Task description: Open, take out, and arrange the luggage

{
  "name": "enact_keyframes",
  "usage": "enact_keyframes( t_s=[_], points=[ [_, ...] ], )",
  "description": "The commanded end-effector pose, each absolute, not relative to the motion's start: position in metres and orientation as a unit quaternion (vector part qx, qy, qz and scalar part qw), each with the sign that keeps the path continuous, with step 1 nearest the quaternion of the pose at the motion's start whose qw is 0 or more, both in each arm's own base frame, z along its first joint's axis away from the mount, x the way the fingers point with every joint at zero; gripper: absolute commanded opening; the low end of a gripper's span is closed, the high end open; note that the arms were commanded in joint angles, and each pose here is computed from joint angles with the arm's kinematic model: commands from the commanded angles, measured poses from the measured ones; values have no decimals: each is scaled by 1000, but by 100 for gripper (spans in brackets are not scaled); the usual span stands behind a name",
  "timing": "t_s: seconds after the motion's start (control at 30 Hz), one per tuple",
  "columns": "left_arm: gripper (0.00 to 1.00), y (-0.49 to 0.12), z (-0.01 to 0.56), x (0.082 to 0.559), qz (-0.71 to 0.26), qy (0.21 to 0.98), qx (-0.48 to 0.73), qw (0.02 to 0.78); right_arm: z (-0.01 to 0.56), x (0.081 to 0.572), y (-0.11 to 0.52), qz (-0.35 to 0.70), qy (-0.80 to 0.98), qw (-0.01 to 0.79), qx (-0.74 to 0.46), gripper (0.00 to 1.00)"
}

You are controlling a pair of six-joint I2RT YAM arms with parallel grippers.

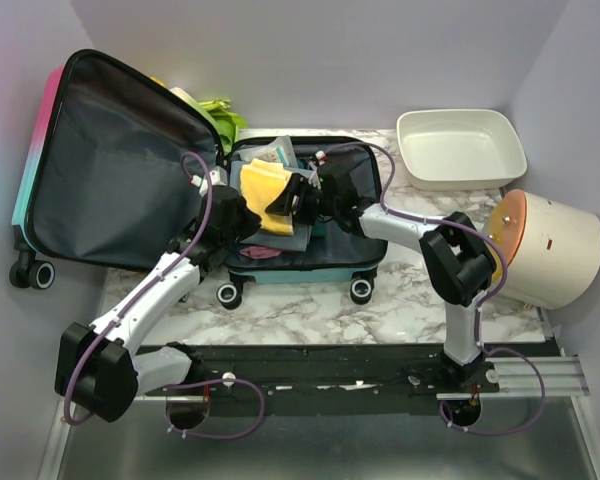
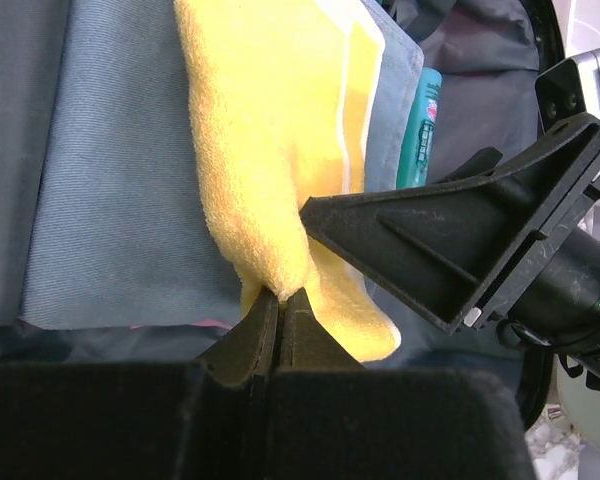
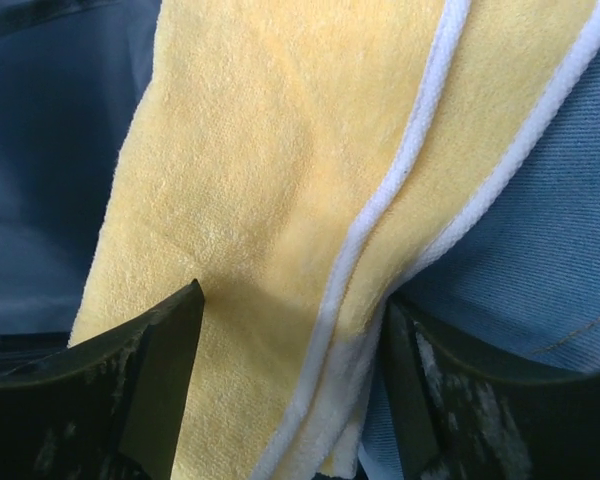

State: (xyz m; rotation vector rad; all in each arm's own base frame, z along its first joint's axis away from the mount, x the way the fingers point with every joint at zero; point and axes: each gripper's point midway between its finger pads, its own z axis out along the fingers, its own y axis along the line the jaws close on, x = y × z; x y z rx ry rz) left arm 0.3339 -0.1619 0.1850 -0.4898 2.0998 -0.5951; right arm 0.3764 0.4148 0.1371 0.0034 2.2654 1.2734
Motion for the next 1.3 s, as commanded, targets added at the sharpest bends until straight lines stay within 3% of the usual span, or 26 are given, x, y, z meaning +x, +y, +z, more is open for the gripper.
enact_keyframes(
  t_s=[0.0, 0.1, 0.23, 0.33, 0.4, 0.5, 0.63, 0.9, 1.27],
  points=[
    [0, -158, 186, 330, -243, 840, -202, 440, 150, 372, 436, 497, 822, 278, -26, 72],
    [0, -159, 187, 328, -246, 839, -202, 441, 159, 375, 437, 502, 814, 290, -30, 60],
    [0, -156, 185, 325, -244, 840, -202, 441, 162, 382, 433, 479, 821, 308, -32, 35],
    [0, -157, 182, 323, -247, 841, -199, 438, 166, 385, 425, 456, 827, 326, -38, 29],
    [0, -161, 183, 322, -255, 842, -191, 435, 164, 388, 416, 427, 837, 340, -42, 31],
    [0, -168, 191, 322, -273, 838, -182, 436, 164, 390, 403, 386, 854, 345, -45, 49],
    [0, -170, 210, 326, -289, 823, -183, 453, 159, 375, 398, 392, 860, 325, -44, 59],
    [0, -171, 234, 324, -309, 807, -180, 470, 174, 333, 409, 443, 847, 284, -71, 64],
    [0, -161, 203, 309, -289, 823, -192, 450, 120, 326, 416, 437, 870, 227, -33, 67]
  ],
)
